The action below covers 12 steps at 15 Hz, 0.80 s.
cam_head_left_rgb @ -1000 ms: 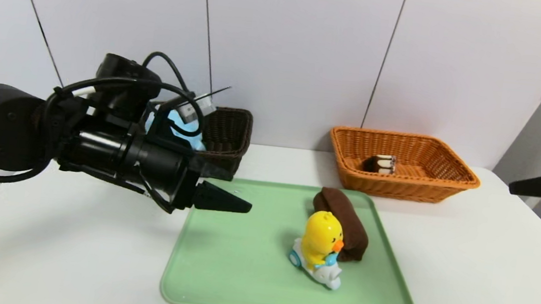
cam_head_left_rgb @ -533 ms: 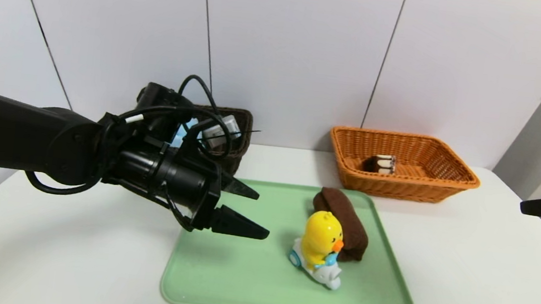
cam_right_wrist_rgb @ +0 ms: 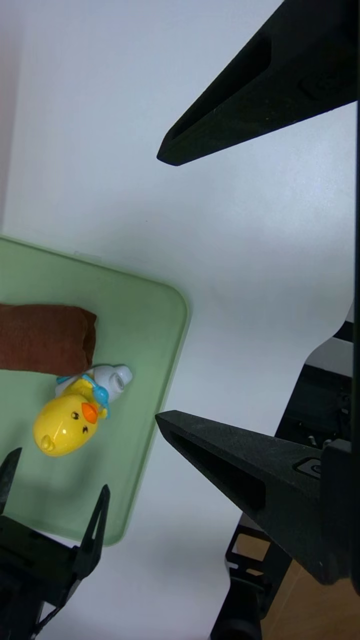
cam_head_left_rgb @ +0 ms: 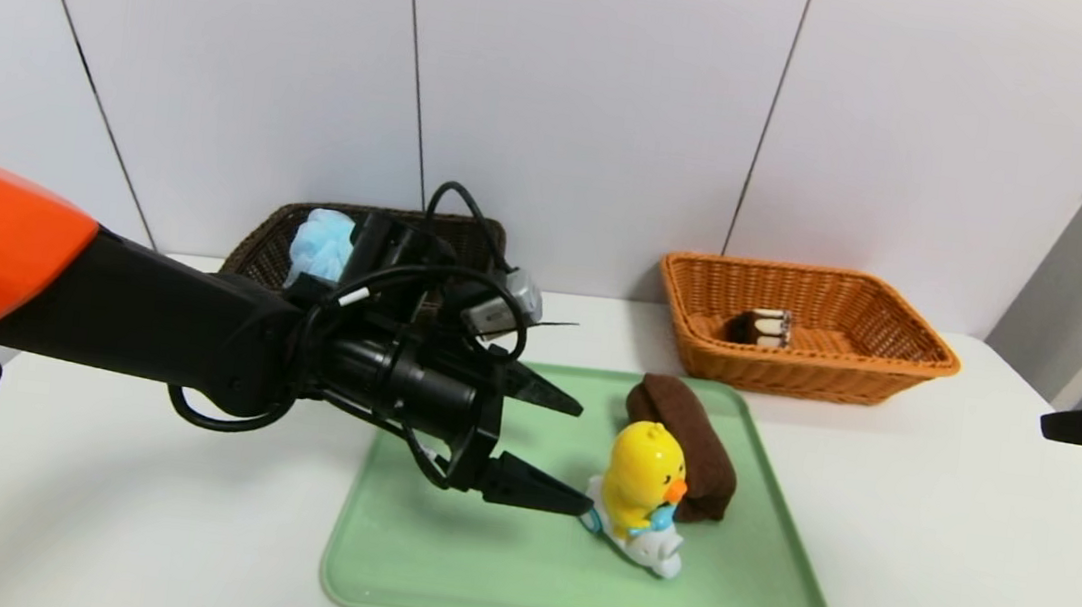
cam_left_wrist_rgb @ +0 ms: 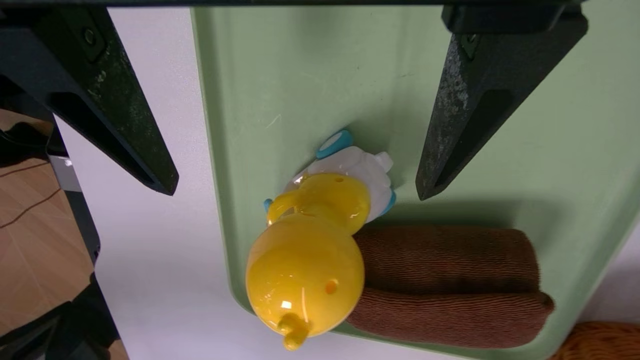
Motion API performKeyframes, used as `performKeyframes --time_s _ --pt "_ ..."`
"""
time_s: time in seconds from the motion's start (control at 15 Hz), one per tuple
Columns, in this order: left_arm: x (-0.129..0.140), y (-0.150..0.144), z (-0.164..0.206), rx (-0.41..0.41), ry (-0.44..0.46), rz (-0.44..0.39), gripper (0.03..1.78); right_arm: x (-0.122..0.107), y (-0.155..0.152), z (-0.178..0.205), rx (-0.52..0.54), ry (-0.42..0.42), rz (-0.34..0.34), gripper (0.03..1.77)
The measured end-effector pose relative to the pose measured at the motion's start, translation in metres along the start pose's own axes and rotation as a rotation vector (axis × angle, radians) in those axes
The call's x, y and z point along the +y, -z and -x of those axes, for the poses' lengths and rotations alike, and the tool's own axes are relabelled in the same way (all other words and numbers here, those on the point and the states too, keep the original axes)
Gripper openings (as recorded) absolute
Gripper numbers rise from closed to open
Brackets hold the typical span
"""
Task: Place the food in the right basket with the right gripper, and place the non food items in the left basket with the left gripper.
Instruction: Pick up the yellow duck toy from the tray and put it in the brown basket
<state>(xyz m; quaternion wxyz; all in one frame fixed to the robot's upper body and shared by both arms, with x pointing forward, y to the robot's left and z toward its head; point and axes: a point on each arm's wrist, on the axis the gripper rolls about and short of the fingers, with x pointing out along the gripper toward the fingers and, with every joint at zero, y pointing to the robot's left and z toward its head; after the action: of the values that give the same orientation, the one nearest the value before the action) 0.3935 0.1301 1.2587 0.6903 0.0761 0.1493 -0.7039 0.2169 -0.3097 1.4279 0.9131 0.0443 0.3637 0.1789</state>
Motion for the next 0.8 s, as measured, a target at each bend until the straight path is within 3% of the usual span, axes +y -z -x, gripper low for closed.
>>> performKeyframes --time_s 0.2,0.47,0.8 --pt "0.004 0.007 -0.007 -0.016 0.071 -0.004 1.69 0.0 0.0 0.001 -0.001 0.001 -0.001 1.69" --pt "0.012 0.014 -0.016 -0.021 0.102 -0.062 1.69 0.0 0.0 0.001 -0.001 -0.004 0.0 1.69" --pt "0.023 0.022 -0.03 -0.016 0.119 -0.079 1.69 0.001 0.004 0.004 0.004 -0.004 -0.003 1.69"
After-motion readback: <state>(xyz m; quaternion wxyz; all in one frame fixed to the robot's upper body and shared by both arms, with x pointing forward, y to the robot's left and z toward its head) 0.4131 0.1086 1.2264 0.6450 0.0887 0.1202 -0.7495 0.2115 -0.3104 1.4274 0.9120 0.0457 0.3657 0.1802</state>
